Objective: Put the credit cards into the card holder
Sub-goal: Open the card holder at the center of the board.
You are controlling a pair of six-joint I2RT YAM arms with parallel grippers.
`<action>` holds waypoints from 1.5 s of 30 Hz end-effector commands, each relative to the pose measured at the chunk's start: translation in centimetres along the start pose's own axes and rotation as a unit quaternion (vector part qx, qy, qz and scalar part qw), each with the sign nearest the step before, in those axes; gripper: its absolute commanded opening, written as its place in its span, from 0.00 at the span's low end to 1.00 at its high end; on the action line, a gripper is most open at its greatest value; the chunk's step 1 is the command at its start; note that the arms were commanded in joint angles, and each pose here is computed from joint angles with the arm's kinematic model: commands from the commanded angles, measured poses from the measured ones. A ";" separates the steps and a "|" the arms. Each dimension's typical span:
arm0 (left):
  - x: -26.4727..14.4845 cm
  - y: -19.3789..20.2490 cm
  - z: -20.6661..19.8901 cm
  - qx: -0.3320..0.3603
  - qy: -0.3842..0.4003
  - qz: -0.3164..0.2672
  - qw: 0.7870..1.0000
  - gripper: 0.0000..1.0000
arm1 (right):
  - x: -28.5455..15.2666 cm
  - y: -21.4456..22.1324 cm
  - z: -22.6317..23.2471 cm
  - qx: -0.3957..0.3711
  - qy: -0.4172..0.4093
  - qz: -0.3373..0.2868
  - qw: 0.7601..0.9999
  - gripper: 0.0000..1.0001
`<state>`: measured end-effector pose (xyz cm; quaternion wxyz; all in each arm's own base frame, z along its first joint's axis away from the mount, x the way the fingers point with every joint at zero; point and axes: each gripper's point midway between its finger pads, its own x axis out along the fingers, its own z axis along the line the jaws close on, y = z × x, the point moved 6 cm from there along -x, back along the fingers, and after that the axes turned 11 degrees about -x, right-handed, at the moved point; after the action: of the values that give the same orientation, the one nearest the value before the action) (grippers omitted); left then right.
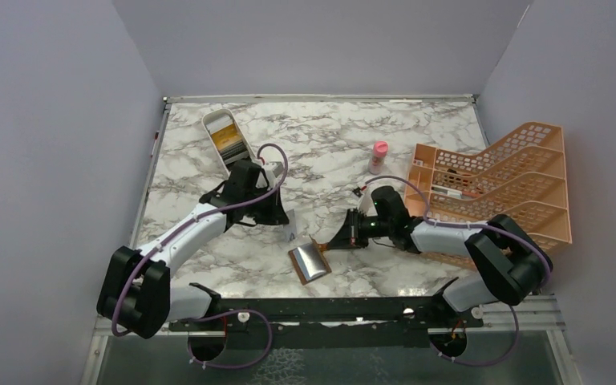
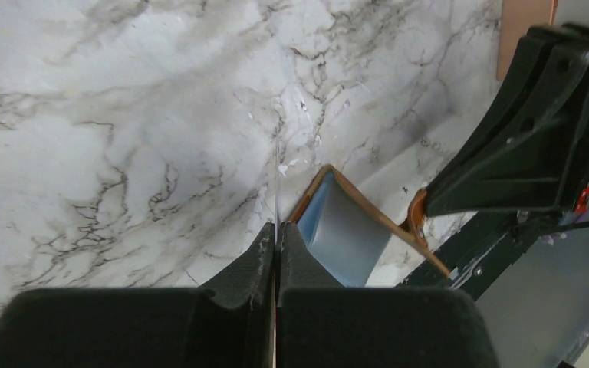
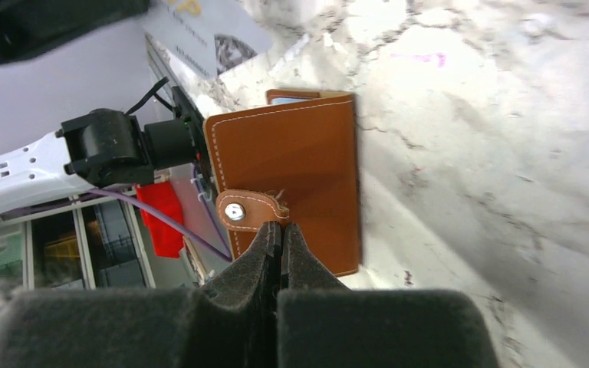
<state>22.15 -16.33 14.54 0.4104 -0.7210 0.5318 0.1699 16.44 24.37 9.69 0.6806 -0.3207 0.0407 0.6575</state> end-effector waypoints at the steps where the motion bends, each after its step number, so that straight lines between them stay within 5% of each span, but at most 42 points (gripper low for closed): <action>1: 0.2 1.6 -0.7 0.003 0.010 0.019 1.000 0.00 | -0.9 0.5 -2.5 0.004 0.029 -0.004 1.000 0.01; 35: 0.1 4.8 -1.6 -0.036 0.050 0.015 0.998 0.00 | -3.9 1.1 -5.5 -0.022 0.173 -0.038 0.984 0.03; 38: 0.3 4.9 -1.4 -0.045 0.047 0.010 0.998 0.00 | -4.4 1.2 -6.0 -0.027 0.204 -0.046 0.978 0.08; 45: 1.0 4.9 -1.9 -0.061 0.079 0.008 0.995 0.00 | -7.4 -0.3 -5.1 -0.037 0.297 -0.055 0.953 0.41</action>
<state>17.50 -17.85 12.23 0.3483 -0.7394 0.5470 0.1812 16.96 17.08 7.15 0.6743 -0.4771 0.1644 0.5392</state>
